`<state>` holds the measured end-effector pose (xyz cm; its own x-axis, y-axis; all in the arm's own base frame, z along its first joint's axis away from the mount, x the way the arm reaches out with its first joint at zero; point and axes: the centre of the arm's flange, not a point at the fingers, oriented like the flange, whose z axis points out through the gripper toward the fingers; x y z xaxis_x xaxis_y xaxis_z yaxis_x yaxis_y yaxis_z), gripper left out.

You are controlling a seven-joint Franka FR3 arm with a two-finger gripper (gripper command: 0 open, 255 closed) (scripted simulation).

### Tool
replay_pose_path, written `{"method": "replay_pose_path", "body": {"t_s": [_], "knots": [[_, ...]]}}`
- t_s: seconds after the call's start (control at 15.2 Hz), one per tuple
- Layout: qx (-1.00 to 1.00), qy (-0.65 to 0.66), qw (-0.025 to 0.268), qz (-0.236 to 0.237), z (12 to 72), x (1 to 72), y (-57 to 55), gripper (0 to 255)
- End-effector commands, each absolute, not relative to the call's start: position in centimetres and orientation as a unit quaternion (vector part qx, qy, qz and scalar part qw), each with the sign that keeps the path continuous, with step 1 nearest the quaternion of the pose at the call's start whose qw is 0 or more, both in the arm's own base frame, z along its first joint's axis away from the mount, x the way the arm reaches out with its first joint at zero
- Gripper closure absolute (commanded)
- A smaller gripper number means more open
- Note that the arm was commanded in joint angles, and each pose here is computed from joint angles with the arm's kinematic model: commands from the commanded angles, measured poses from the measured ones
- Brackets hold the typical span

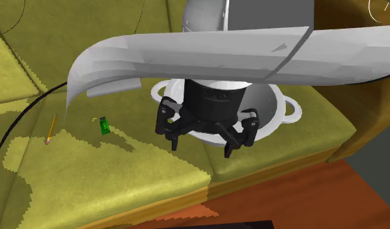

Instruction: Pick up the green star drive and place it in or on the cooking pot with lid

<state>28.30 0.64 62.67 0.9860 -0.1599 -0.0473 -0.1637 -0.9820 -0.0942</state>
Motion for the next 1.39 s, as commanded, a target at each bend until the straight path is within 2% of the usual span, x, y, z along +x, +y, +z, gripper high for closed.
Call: {"method": "replay_pose_path", "body": {"t_s": [0.0, 1.32], "knots": [[-0.995, 0.081, 0.049, 0.020, 62.7, 28.3, 0.6, 0], [-0.999, -0.033, 0.015, 0.022, 54.6, 45.6, 20.1, 0]]}}
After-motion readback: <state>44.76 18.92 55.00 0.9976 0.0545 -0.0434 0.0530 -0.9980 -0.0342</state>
